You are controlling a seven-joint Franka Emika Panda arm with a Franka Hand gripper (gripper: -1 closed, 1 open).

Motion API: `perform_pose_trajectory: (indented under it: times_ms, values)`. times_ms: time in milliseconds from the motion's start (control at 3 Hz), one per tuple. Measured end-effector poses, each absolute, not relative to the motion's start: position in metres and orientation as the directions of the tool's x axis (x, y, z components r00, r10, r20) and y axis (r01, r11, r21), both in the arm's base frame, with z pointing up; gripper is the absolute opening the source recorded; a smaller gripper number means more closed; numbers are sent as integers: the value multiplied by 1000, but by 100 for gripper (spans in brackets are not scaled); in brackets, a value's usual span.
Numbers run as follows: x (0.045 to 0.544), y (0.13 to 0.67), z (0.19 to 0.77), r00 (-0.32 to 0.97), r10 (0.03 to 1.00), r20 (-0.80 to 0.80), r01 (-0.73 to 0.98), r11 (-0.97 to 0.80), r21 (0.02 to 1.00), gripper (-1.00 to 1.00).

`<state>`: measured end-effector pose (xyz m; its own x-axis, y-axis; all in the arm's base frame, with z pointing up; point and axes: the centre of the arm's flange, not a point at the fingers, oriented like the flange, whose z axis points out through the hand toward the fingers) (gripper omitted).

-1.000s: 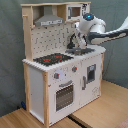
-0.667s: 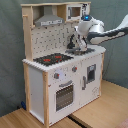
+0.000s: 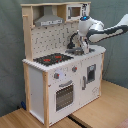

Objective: Play with the kitchen

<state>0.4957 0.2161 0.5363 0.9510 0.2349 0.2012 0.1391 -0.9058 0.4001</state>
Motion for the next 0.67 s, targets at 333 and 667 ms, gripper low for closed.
perform_pose_trajectory:
  times_ms: [333,667]
  values:
    - [511,210,530,961,170,219,93,-942,322,100]
    - [522,215,538,962,108,250,42,-966,255,100]
